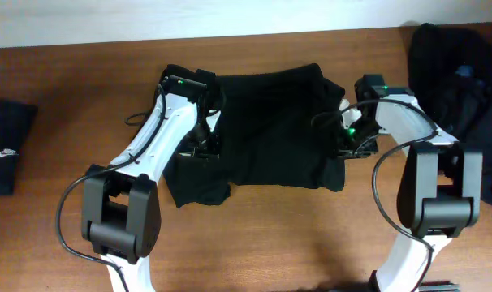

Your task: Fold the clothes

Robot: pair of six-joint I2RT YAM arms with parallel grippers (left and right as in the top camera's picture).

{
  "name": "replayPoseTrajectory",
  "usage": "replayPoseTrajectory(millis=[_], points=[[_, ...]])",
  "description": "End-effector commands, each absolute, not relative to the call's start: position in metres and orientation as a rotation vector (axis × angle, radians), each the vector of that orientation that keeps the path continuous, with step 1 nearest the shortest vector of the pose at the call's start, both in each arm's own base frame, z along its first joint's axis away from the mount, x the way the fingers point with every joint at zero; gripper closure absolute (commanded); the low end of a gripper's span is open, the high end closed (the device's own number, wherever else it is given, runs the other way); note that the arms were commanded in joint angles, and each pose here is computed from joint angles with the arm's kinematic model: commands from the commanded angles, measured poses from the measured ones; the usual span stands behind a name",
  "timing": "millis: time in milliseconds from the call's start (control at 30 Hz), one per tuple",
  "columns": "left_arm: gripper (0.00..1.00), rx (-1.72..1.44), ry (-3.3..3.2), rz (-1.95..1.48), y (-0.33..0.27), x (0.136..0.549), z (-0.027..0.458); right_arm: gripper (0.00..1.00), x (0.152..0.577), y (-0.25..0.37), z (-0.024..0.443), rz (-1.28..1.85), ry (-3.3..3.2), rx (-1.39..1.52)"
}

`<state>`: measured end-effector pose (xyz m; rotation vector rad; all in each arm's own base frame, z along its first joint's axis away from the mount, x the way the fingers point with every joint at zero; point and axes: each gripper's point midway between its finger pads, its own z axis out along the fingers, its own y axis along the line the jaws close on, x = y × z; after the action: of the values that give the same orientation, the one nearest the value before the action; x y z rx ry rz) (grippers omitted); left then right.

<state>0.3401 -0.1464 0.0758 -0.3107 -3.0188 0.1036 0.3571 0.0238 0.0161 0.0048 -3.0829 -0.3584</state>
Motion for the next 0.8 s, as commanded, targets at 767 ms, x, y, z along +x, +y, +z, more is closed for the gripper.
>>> replayPoseTrajectory(millis=[767], points=[[0.98,-0.291,-3.003,0.077,-0.141,0.336,0.074,0.54,0.364,0.065,0.020,-0.325,-3.142,0.216]])
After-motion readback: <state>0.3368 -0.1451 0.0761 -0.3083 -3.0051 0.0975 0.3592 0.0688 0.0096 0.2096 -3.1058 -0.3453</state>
